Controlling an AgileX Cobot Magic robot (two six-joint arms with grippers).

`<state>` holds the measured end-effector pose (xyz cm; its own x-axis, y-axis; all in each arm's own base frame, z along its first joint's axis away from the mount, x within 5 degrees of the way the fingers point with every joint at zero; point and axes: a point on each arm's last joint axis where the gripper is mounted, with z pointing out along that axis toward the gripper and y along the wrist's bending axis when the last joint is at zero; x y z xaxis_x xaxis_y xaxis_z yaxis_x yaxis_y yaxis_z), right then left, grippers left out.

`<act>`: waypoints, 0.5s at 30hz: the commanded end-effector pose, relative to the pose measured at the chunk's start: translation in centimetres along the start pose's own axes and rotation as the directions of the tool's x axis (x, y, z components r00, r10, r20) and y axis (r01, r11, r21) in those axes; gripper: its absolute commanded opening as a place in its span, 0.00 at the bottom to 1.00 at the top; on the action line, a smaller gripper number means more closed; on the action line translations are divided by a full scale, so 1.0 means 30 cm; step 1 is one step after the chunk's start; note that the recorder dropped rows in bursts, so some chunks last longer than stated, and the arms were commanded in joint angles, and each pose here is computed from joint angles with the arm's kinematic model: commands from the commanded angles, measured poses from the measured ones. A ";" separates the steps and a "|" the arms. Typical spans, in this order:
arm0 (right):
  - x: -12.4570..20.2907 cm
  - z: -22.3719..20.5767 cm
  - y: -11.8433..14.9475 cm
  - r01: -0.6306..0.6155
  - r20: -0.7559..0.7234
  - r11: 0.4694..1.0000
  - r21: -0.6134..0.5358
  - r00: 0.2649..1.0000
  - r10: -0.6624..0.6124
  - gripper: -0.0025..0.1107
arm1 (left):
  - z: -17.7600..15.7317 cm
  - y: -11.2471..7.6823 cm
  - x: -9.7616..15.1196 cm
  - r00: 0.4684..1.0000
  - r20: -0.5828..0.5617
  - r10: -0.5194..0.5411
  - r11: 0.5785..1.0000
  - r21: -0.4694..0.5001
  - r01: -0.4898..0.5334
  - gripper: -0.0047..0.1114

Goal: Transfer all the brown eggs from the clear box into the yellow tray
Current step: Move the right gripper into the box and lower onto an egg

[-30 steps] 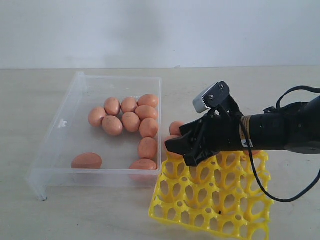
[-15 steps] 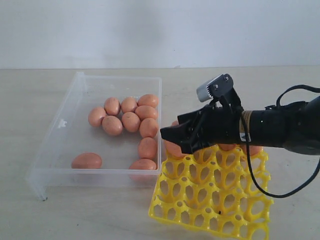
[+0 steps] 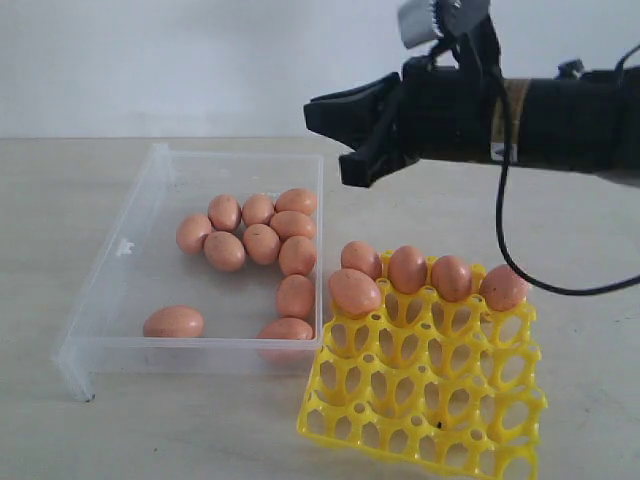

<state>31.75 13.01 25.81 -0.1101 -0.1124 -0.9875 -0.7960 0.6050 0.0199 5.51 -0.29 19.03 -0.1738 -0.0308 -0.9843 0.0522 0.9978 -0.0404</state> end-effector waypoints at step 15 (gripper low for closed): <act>-0.073 0.222 0.094 0.669 -0.823 0.652 0.357 0.555 -0.119 0.02 | 0.000 0.000 0.001 1.000 0.006 -0.001 1.000 -0.002 0.001 0.08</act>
<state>33.98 22.02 26.40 -0.2095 -0.7669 -0.6066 -0.3818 0.6353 -0.6713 5.51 -0.29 19.03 -0.1738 -0.0308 -0.9843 0.0522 0.9978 -0.0404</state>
